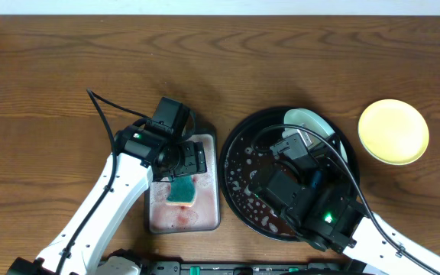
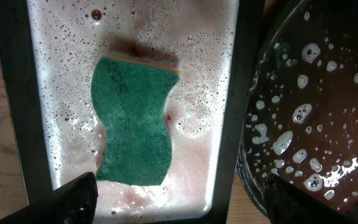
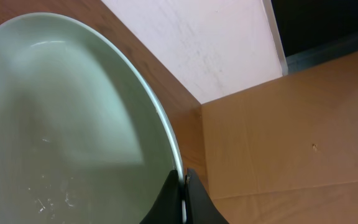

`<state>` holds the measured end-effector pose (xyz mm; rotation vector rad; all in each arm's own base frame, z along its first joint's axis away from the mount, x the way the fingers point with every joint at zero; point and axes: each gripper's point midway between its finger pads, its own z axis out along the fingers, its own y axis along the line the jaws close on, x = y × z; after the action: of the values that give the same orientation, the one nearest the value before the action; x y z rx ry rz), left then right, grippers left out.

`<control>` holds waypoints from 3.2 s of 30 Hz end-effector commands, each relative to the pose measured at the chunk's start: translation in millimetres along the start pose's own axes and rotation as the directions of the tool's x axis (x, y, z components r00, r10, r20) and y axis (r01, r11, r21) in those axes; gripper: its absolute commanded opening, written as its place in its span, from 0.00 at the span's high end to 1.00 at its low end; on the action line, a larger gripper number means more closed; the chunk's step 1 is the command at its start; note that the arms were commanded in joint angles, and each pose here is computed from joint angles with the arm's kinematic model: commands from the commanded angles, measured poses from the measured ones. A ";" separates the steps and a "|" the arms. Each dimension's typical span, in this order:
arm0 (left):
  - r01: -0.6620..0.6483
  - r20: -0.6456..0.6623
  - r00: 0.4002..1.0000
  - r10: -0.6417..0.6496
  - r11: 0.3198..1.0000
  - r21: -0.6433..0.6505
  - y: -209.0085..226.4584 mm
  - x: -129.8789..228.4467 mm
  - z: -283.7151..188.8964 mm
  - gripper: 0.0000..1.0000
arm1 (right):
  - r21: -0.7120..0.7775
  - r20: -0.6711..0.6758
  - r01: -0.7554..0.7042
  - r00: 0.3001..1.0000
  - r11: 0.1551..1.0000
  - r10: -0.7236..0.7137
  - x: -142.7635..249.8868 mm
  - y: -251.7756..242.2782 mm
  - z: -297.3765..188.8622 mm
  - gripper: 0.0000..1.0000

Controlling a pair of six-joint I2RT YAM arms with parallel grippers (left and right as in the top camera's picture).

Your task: Clean dirty plates on tray and stack at the side

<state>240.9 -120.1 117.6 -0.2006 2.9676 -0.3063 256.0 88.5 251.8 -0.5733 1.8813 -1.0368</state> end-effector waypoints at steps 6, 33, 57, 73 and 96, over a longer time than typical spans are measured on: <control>-0.008 0.016 1.000 0.008 1.000 0.010 -2.5 -4.7 -4.7 0.15 | 0.039 0.016 -0.013 1.000 0.999 0.013 -2.9 -9.9 -3.0 0.99; -0.008 0.016 1.000 0.008 1.000 0.010 -2.5 -4.7 -4.7 0.14 | -0.171 -0.395 -0.493 0.828 0.853 0.399 58.5 15.2 71.1 0.99; -0.007 0.016 1.000 0.007 1.000 0.010 -2.4 -4.8 -4.7 0.15 | 0.278 -0.659 -0.953 -0.097 0.122 0.746 271.2 -6.1 216.9 0.99; -0.008 0.016 1.000 0.008 1.000 0.010 -2.4 -4.8 -4.6 0.15 | -0.349 -0.605 -0.937 0.245 0.025 0.757 98.2 -41.2 144.8 0.44; -0.008 0.016 1.000 0.008 1.000 0.010 -2.4 -4.8 -4.7 0.15 | -0.832 -0.166 -0.498 0.643 0.244 0.748 -18.3 -42.6 -62.5 0.01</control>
<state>240.5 -121.1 117.7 -0.1996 2.9697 -0.3152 194.9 127.4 313.4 -0.4087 1.9651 0.7563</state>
